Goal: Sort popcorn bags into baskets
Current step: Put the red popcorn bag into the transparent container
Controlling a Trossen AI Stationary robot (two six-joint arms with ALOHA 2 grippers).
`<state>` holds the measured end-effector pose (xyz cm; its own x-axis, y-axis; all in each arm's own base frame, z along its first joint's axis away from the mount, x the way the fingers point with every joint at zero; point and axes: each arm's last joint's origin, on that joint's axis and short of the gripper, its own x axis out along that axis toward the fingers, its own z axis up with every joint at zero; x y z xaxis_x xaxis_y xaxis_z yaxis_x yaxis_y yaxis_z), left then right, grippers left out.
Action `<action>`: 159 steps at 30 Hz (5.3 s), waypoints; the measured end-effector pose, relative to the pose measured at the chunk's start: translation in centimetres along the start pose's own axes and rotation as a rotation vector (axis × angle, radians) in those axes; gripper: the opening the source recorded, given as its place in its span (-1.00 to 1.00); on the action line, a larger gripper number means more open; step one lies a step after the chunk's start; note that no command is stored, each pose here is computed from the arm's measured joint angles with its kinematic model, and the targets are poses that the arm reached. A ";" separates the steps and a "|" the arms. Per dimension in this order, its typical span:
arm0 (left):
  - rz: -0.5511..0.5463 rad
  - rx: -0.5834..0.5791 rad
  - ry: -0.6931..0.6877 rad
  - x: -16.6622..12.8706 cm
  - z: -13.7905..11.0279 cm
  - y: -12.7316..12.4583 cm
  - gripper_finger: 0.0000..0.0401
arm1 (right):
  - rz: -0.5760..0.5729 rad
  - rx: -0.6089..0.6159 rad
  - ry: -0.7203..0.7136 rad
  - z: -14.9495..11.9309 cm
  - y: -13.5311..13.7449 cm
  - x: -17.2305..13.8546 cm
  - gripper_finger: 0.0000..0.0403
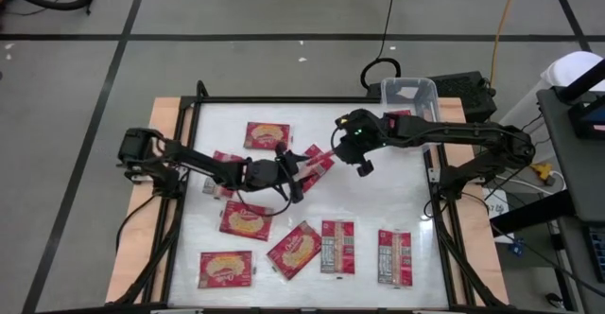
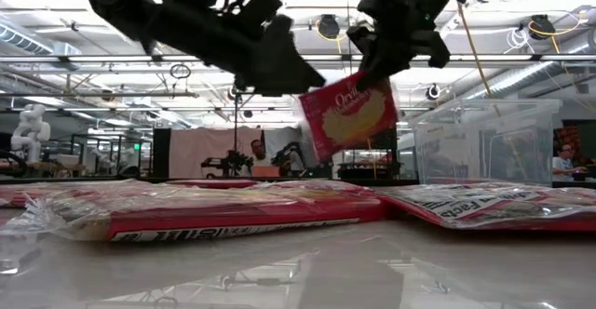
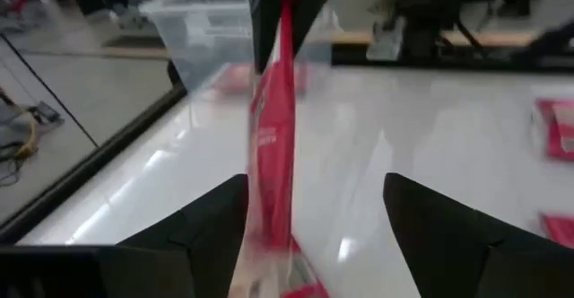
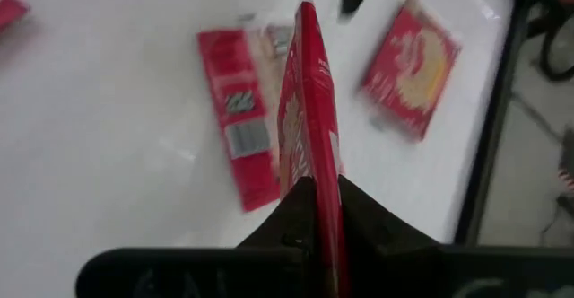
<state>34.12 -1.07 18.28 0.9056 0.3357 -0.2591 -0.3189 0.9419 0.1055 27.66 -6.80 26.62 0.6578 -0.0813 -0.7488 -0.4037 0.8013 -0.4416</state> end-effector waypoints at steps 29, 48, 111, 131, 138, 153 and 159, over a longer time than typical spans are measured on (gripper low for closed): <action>0.272 0.111 0.119 1.6 -3.1 1.0 -0.97 | -0.197 0.672 0.092 -0.1 -0.2 0.1 -0.64; 0.620 -0.006 0.160 1.1 -1.9 7.1 -0.99 | -0.337 1.463 -0.558 -0.9 0.5 2.8 0.09; 0.414 0.897 0.108 3.3 -1.3 6.2 -0.97 | -0.443 1.651 -0.752 -4.3 -3.2 5.3 -0.15; 0.339 1.042 0.095 3.3 -1.3 5.2 -0.96 | -0.426 1.575 -0.747 -4.5 -3.5 5.2 -0.85; 0.382 0.916 0.117 3.0 -1.4 4.4 -0.54 | -0.464 1.460 -0.722 -4.4 -3.5 4.7 -0.92; 0.385 0.541 0.145 0.4 -2.2 -0.9 0.34 | -0.567 1.314 -0.434 -3.7 -2.6 -4.8 -0.98; 0.289 0.425 0.121 -0.1 -2.5 -2.2 0.21 | -0.623 1.265 -0.263 -1.6 -4.0 -10.8 -0.97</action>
<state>34.06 -3.17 15.68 0.7510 0.6035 -0.2677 -0.3865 0.7306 0.5628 21.23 -10.08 35.67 0.6664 -0.6110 -0.4272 0.7240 0.6673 0.1748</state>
